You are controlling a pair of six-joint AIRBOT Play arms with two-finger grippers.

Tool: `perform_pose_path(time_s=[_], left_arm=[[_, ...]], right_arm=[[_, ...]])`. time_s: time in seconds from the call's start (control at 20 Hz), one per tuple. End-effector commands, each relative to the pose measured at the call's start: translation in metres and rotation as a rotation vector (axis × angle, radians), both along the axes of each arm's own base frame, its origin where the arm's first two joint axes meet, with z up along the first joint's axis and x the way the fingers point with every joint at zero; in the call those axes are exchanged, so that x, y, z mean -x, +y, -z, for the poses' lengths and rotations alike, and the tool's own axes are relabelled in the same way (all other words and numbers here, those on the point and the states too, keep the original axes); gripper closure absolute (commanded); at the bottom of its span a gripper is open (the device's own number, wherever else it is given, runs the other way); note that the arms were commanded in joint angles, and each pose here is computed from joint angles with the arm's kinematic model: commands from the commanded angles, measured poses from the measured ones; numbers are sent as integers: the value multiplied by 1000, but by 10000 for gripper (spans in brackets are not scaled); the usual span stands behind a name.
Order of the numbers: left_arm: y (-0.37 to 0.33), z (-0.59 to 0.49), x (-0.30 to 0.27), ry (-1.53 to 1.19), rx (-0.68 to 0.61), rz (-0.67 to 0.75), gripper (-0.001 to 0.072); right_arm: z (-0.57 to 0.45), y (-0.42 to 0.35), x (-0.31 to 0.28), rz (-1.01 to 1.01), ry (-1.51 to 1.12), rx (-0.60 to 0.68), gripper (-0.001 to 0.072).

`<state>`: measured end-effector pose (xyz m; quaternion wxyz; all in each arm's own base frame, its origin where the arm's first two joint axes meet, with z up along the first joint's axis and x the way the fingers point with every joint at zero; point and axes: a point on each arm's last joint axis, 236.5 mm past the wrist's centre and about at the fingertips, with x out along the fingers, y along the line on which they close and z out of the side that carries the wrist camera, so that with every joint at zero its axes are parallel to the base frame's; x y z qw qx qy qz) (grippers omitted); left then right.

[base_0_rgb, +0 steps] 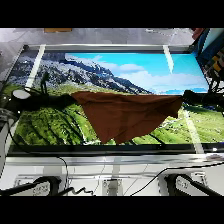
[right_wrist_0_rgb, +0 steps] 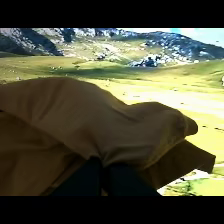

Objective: Fold the clothes and pants, and hang the long-sleeved shirts on hangers.

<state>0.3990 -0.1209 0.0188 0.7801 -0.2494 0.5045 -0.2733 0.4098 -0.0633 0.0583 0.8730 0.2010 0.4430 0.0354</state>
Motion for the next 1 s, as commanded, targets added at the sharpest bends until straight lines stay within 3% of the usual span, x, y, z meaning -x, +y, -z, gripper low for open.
perform_pose_path(time_s=[0.0, 0.15, 0.3, 0.35, 0.45, 0.65, 0.85, 0.95], left_arm=[[-36, 33, 71, 237, 131, 99, 336], [-78, 60, 121, 342, 212, 153, 337], [-113, 84, 155, 382, 185, 189, 350], [-126, 85, 160, 355, 171, 202, 400], [-145, 71, 158, 248, 149, 223, 682], [-146, 10, 151, -20, 120, 251, 692], [-95, -15, 141, -305, -187, 241, 691], [-84, -19, 142, -366, -255, 262, 690]], right_arm=[[1, -8, -3, 12, -10, 34, 692], [1, -8, -2, 11, -9, 35, 693], [2, -10, -2, 10, -4, 48, 693], [2, -10, -2, 10, -4, 48, 693], [2, -11, -2, 11, -5, 49, 693], [3, -11, -2, 10, -4, 52, 692], [3, -11, -1, 10, -3, 51, 692], [3, -11, -1, 10, -3, 51, 693]])
